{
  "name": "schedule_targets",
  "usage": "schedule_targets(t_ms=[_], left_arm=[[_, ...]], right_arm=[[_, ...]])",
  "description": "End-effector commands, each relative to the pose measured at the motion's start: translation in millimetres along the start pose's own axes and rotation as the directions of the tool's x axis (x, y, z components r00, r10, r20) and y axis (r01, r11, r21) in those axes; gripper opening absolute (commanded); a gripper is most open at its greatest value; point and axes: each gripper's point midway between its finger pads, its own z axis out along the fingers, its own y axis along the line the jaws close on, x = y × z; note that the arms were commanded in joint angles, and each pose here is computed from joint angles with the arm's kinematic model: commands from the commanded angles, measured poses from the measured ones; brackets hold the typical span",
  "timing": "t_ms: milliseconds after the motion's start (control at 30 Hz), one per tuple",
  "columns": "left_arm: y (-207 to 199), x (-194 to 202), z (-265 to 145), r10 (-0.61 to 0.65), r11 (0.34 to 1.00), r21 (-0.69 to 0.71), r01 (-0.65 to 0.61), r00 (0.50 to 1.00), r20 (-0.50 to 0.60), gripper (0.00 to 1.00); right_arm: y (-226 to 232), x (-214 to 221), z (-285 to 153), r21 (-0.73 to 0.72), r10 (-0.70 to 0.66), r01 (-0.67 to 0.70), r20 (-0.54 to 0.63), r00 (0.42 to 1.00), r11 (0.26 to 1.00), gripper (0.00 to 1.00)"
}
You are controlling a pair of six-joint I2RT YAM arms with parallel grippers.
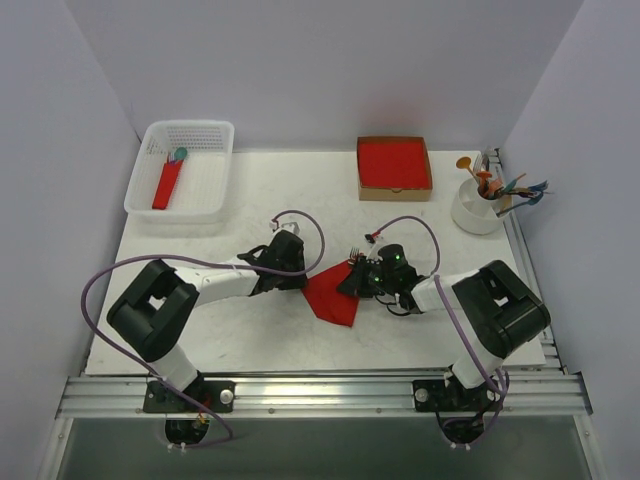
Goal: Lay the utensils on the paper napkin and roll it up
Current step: Roll the napkin at the center of the board.
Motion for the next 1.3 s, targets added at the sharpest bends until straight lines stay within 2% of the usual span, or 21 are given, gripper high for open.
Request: schedule_targets(t_ms=[0,100,133,233,267,367,700,1000,1267], left_arm=[[-1,2,3,0.015,1.0,-0.023,-0.015,1.0,-0.01,0.38],[1,4,3,0.021,0.999,-0.04,-0.021,1.0,-0.012,0.31],[4,6,4,0.022,0.999,-0.047,-0.022,1.0,-0.013,0.25],[4,9,4,0.023,0.998,-0.05,-0.024,1.0,-0.018,0.2],[3,8,4,0.024,0.999,-0.046,-0.025,1.0,-0.014,0.12],[-1,4,2,0.025,0.999,-0.03,-0.025,1.0,0.001,0.03],[-34,-27,-29,0.053,0.995,0.081,-0.064,0.99,0.127,0.02],[-60,-13,-31,0.109,0.977,0.171,-0.129,0.986,0.123,0.03],[-94,-4,-35,0.176,0.934,0.285,-0.215,0.972,0.156,0.02]], right_arm=[[-6,7,4,0.03,-0.013,0.014,-0.027,1.0,0.999,0.0],[-6,7,4,0.03,-0.014,0.014,-0.025,1.0,0.999,0.0],[-5,7,4,0.029,-0.014,0.015,-0.024,1.0,0.999,0.0],[-5,7,4,0.029,-0.014,0.015,-0.023,1.0,0.999,0.0],[-5,6,4,0.028,-0.015,0.015,-0.022,1.0,0.999,0.0],[-4,6,4,0.028,-0.016,0.016,-0.022,1.0,0.999,0.0],[-1,2,2,0.038,-0.013,0.013,-0.009,1.0,0.999,0.0],[1,1,3,0.043,-0.013,0.013,-0.005,1.0,0.999,0.0],[1,1,4,0.047,-0.006,0.006,-0.006,1.0,0.999,0.0]])
